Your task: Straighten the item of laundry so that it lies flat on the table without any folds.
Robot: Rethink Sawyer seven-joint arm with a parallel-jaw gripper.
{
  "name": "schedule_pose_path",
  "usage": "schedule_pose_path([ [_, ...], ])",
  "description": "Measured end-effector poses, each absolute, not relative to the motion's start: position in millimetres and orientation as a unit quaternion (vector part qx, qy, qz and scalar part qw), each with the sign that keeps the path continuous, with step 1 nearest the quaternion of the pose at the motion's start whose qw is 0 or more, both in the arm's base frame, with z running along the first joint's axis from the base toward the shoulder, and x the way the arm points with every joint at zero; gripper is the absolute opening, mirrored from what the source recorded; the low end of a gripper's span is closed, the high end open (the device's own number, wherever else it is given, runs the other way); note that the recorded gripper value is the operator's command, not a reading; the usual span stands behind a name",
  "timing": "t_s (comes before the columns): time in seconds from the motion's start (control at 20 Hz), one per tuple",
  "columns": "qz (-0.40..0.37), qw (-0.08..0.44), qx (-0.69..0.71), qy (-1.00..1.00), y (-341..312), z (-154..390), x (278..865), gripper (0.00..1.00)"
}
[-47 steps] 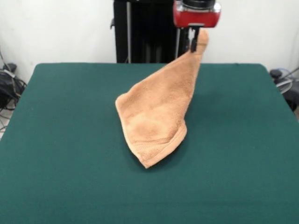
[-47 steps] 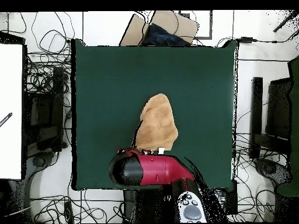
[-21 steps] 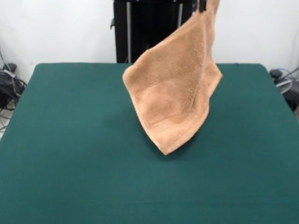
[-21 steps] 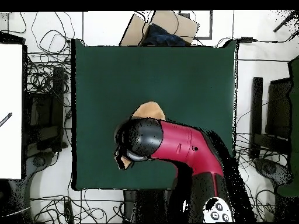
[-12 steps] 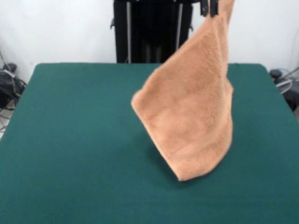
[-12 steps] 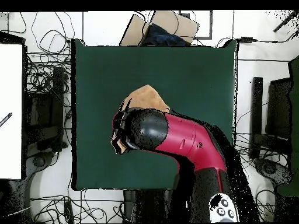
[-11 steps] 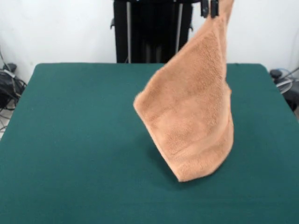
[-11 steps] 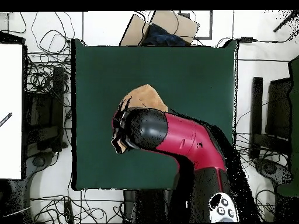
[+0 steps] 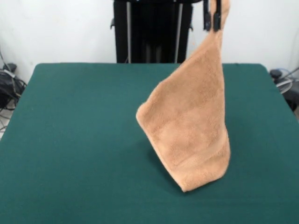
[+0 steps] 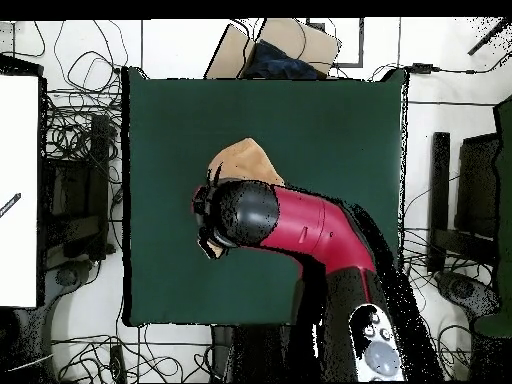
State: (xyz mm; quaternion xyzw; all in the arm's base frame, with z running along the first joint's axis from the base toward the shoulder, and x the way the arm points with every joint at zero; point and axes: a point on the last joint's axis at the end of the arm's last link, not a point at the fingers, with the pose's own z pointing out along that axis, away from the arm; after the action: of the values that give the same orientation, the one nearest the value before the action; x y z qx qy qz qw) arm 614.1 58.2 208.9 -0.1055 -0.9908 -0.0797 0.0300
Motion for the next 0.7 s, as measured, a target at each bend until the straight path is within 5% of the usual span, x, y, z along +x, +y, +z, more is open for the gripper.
schedule_pose_path([
  [0.4,-0.056,0.022,-0.113,-0.992,6.7,116.3,601.4,0.0],
  [0.7,-0.055,0.034,-0.12,-0.991,-9.3,105.4,587.3,0.0],
])
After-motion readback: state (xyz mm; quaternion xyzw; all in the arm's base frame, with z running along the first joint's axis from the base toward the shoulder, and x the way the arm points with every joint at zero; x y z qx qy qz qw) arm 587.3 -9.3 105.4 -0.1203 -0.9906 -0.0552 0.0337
